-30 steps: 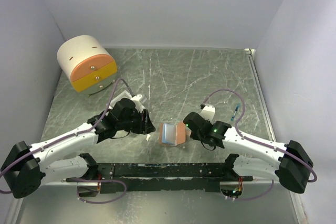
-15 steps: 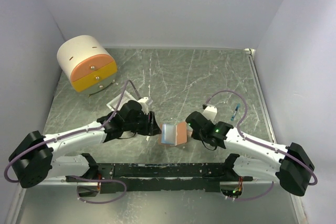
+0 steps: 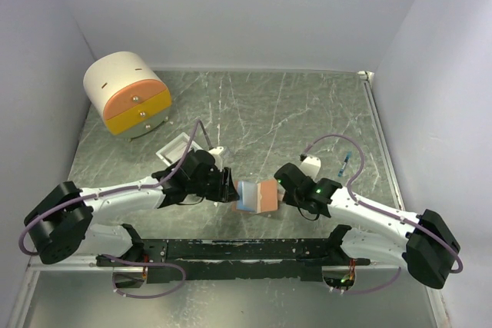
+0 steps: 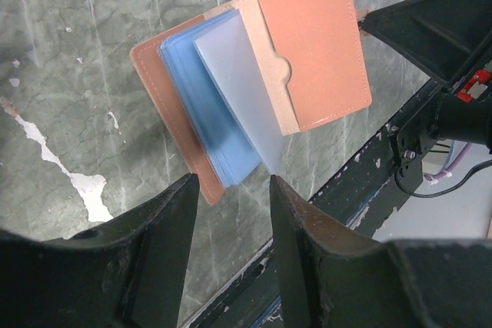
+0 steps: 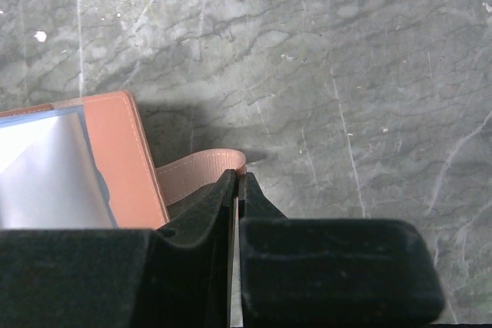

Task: Put the credit cards into the card holder
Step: Open the card holder at the center of the board.

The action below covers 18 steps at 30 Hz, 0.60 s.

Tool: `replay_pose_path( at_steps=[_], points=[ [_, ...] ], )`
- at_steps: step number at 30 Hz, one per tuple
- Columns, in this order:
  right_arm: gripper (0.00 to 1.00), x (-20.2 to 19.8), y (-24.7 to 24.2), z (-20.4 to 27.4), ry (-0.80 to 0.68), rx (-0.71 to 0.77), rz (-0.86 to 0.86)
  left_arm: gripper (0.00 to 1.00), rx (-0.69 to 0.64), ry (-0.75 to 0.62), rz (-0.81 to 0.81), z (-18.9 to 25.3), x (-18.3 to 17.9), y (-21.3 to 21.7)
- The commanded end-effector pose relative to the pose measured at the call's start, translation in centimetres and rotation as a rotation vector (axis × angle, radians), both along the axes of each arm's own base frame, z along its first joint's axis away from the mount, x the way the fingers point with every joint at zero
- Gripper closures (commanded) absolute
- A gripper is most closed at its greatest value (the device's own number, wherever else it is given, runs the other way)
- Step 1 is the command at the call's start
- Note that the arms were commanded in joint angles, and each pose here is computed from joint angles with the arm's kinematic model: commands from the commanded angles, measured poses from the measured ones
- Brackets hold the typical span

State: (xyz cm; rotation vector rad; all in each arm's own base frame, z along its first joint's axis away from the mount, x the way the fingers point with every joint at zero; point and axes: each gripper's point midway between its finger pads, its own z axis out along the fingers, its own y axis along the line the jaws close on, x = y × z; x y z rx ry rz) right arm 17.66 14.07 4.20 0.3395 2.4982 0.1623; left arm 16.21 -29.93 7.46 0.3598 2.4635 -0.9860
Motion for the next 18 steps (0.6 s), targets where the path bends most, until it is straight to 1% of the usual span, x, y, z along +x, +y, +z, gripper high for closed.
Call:
replay_pose_path(
  at_steps=[1,7,13,16,18],
  points=[
    [1.0,0.0,-0.6,-0.5,0.006,-0.001,-0.027,0.47,-0.028,-0.003,-0.017,-0.2,-0.2,-0.9],
    [1.0,-0.1,-1.1,-0.7,0.009,-0.006,-0.041,0.49,0.002,0.002,-0.012,-1.0,-0.3,-1.0],
    [1.0,0.0,-0.9,-0.6,0.002,0.005,-0.036,0.48,0.018,0.015,-0.015,-2.1,-0.4,-1.3],
    [1.0,0.0,-0.9,-0.6,0.003,0.006,-0.034,0.47,0.01,0.017,-0.03,-2.4,-0.7,-1.7],
    [1.0,0.0,-1.0,-0.7,0.005,0.002,-0.033,0.45,-0.023,-0.008,-0.049,-2.0,-0.8,-2.2]
  ],
)
